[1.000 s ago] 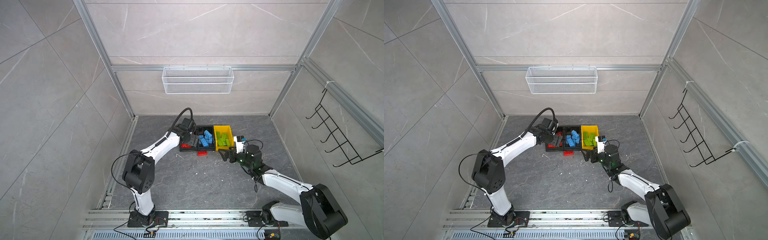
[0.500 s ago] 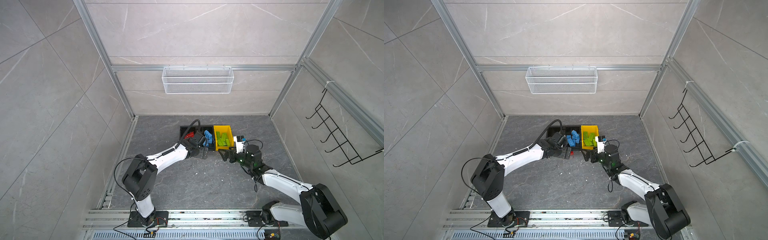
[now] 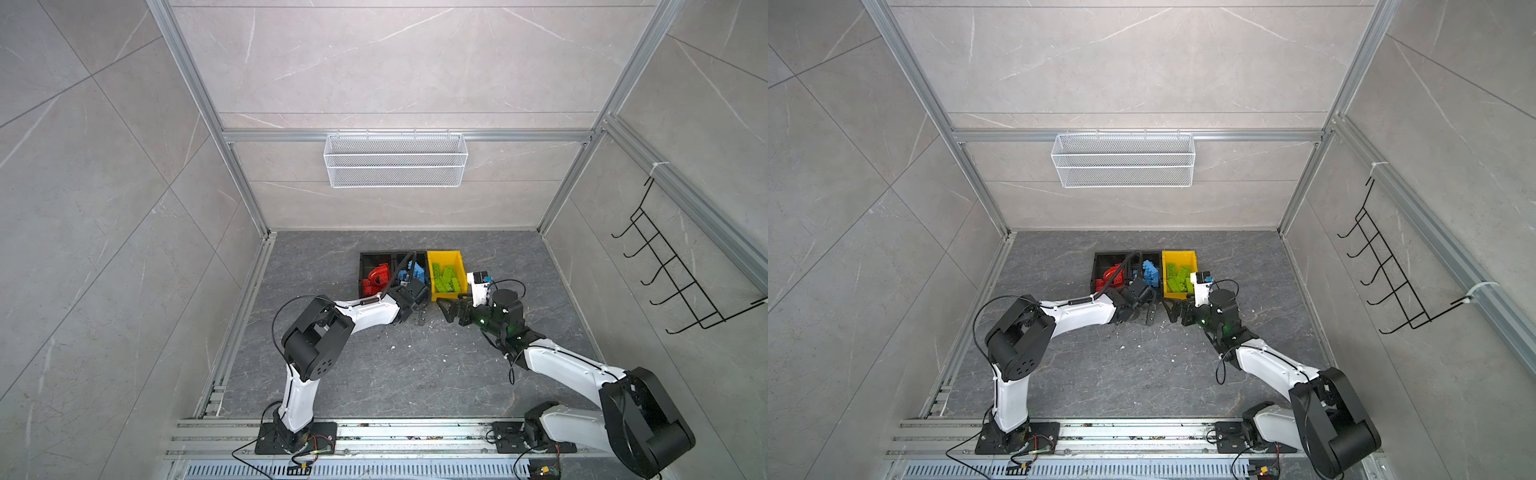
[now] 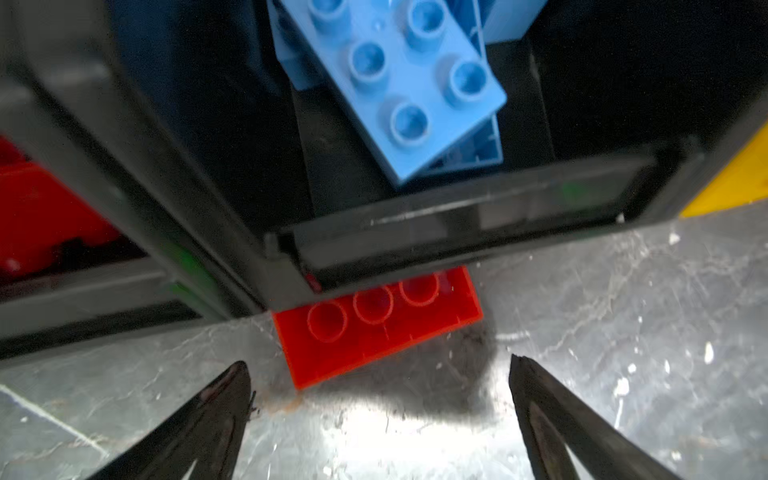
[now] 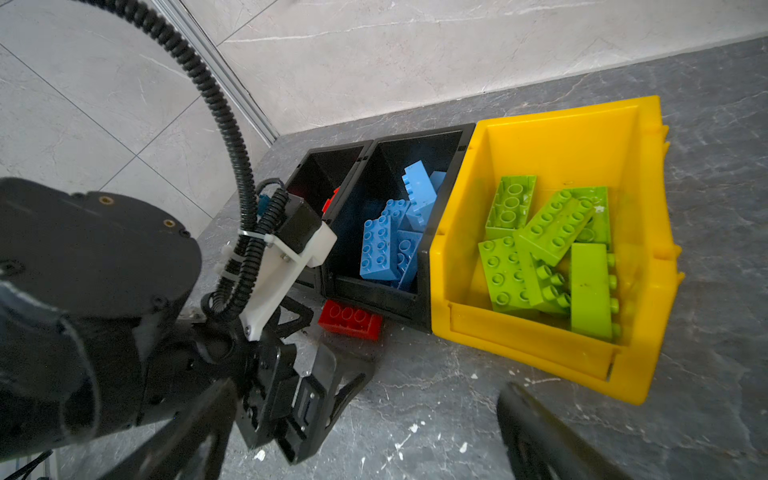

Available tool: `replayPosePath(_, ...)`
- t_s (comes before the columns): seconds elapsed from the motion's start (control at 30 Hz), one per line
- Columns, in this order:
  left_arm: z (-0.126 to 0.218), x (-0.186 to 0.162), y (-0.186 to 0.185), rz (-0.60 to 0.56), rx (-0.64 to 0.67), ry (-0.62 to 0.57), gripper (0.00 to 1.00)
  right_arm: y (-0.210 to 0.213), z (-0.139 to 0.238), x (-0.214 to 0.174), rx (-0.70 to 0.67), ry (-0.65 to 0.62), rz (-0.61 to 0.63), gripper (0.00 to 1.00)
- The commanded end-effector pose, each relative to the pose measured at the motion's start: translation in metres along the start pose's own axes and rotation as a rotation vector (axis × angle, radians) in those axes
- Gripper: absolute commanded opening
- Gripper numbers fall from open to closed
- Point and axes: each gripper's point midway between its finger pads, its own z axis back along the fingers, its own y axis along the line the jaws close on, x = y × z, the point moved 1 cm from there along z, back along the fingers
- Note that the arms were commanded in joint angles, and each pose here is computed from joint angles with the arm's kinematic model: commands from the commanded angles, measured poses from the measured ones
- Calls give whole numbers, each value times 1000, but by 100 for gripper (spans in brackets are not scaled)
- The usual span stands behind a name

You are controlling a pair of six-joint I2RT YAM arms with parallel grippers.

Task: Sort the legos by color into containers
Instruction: 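Move the left gripper down to the last red brick by the bins, then grasp the last red brick with the left gripper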

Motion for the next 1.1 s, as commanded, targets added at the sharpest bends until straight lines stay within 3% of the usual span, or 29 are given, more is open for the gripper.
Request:
replayPosePath(0.0,-1,19,-4,27,26,-60,99,9,2,16,25,-37,7,100)
replayPosePath(0.5,-28,23,2,36,64,-66,91,8,1,15,25,-30,6,100)
replayPosePath(0.7,-26,24,0,35,48,-64,78,8,0,14,25,-28,6,100)
replayPosePath(1.07,-19,15,9,35,65,-56,63,9,-1,13,30,-24,2,100)
